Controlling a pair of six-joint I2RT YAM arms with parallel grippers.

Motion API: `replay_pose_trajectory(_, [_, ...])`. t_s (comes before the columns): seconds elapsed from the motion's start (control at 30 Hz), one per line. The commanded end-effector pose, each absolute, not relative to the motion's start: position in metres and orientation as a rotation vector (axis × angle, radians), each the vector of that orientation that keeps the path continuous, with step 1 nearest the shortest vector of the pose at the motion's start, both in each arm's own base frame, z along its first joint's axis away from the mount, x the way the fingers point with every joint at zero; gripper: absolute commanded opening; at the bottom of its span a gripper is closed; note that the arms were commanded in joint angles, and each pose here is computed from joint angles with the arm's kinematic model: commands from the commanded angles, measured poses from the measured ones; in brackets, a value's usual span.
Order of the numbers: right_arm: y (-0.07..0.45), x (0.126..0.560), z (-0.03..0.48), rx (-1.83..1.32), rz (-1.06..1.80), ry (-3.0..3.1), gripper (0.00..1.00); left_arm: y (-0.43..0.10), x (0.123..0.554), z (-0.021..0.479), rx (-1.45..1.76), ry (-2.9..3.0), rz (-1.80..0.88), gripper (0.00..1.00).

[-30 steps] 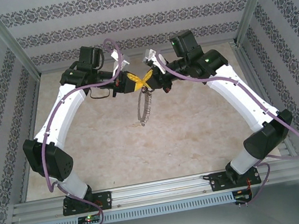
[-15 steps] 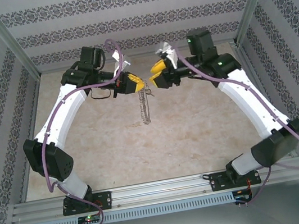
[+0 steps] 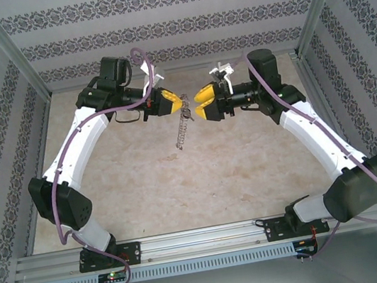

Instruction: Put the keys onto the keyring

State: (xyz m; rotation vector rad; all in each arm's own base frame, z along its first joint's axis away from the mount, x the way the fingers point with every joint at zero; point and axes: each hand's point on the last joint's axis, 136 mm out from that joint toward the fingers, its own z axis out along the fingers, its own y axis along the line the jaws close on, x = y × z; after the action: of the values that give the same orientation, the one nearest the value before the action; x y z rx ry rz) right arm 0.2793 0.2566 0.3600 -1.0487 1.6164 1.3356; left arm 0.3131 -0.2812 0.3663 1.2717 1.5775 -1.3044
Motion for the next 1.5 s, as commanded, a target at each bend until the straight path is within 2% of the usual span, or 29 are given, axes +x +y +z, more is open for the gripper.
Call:
replay_pose_trajectory(0.0, [0.266, 0.267, 0.364, -1.101, 1.393, 1.551, 0.59, -0.281, 0.298, 0.4, 1.303, 1.45, -1.287, 0.0])
replay_pose_trajectory(0.27, [0.285, 0.275, 0.347, -1.108, 1.423, 1.585, 0.58, -0.281, 0.299, 0.404, 1.295, 1.436, -1.28, 0.0])
replay_pose_trajectory(0.4, [0.29, 0.281, 0.338, -1.099, 1.426, 1.613, 0.54, -0.281, 0.299, 0.405, 1.292, 1.436, -1.278, 0.0])
replay_pose_trajectory(0.43, [0.29, 0.282, 0.336, -1.096, 1.427, 1.619, 0.49, -0.281, 0.299, 0.405, 1.292, 1.433, -1.277, 0.0])
replay_pose_trajectory(0.6, [0.289, 0.28, 0.336, -1.092, 1.432, 1.624, 0.03, -0.282, 0.301, 0.405, 1.286, 1.434, -1.269, 0.0])
replay_pose_trajectory(0.63, [0.288, 0.279, 0.337, -1.095, 1.435, 1.621, 0.0, -0.282, 0.302, 0.404, 1.283, 1.435, -1.267, 0.0])
replay_pose_trajectory(1.17, [0.306, 0.27, 0.324, -1.155, 1.527, 1.654, 0.0, -0.282, 0.305, 0.406, 1.26, 1.428, -1.259, 0.0])
replay_pose_trajectory(1.2, [0.305, 0.27, 0.325, -1.15, 1.522, 1.657, 0.04, -0.282, 0.305, 0.406, 1.26, 1.427, -1.259, 0.0])
replay_pose_trajectory(1.27, [0.299, 0.272, 0.327, -1.129, 1.504, 1.663, 0.3, -0.282, 0.305, 0.405, 1.258, 1.43, -1.256, 0.0])
replay_pose_trajectory(1.33, [0.291, 0.272, 0.331, -1.112, 1.484, 1.658, 0.41, -0.282, 0.306, 0.403, 1.255, 1.435, -1.254, 0.0])
replay_pose_trajectory(1.47, [0.271, 0.27, 0.343, -1.06, 1.429, 1.643, 0.44, -0.282, 0.307, 0.403, 1.254, 1.431, -1.254, 0.0])
